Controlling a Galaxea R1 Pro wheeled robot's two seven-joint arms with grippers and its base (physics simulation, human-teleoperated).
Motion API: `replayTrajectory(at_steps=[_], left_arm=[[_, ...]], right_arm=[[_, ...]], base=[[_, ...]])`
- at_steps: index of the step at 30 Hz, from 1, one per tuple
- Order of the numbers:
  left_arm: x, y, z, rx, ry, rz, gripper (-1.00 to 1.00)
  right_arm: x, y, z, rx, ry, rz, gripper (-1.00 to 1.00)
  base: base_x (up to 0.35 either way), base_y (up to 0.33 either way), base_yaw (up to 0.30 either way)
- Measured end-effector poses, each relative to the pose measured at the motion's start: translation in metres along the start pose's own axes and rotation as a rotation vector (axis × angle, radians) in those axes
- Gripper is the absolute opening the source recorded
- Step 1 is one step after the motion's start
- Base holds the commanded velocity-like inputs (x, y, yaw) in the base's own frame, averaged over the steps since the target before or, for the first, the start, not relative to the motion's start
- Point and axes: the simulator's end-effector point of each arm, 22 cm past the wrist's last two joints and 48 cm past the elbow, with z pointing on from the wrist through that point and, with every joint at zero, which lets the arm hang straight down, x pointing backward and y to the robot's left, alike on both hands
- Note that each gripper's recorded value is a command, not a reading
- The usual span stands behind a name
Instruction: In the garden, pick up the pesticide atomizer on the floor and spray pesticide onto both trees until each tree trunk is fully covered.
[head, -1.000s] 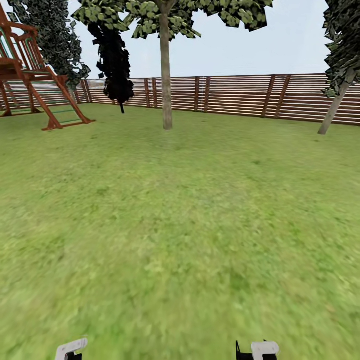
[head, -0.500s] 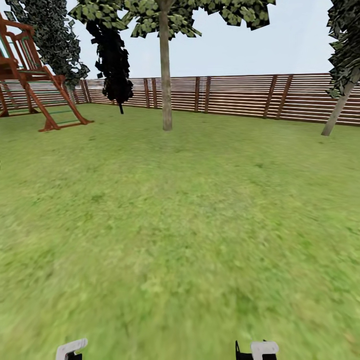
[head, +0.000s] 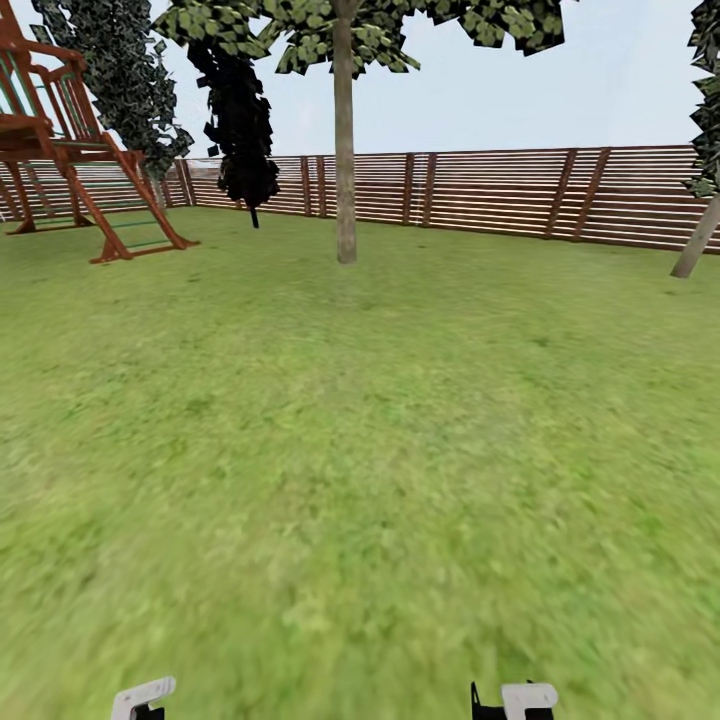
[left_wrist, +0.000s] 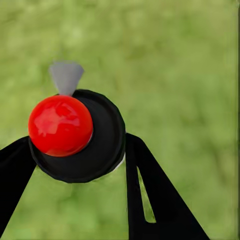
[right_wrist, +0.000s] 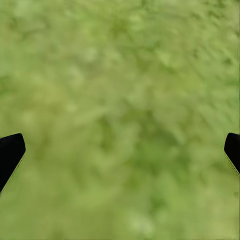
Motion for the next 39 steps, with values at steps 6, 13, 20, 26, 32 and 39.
replayTrajectory(at_steps=[6,13,20,26,32,39], left_arm=[[-0.0004,-0.0002,0.0001,0.0,-0.001,0.0,-1.0],[-0.0003,0.0003,0.0,-0.001,-0.001,0.0,-1.0],[-0.0004,0.0004,0.0,0.0,-0.002,0.0,-1.0],[-0.0002,0.0005,0.0,0.0,-0.001,0.001,-1.0],[-0.0003,0.0005,0.0001,-0.001,0.0,0.0,-1.0],[-0.0003,0.0003,0.0001,-0.001,0.0,0.0,-1.0]], right_arm=[[0.0,-0.0003,0.0,0.001,0.0,0.0,1.0],[0.0,-0.0008,0.0,0.003,0.0,0.0,1.0],[0.0,-0.001,0.0,0.004,0.0,0.0,1.0],[0.0,-0.001,0.0,0.004,0.0,0.0,1.0],[0.0,-0.0011,0.0,0.004,0.0,0.0,1.0],[0.0001,-0.0011,0.0,0.005,0.0,0.001,1.0]], base=[[0.339,0.0,0.0],[0.339,0.0,0.0],[0.339,0.0,0.0],[0.339,0.0,0.0],[0.339,0.0,0.0],[0.339,0.0,0.0]])
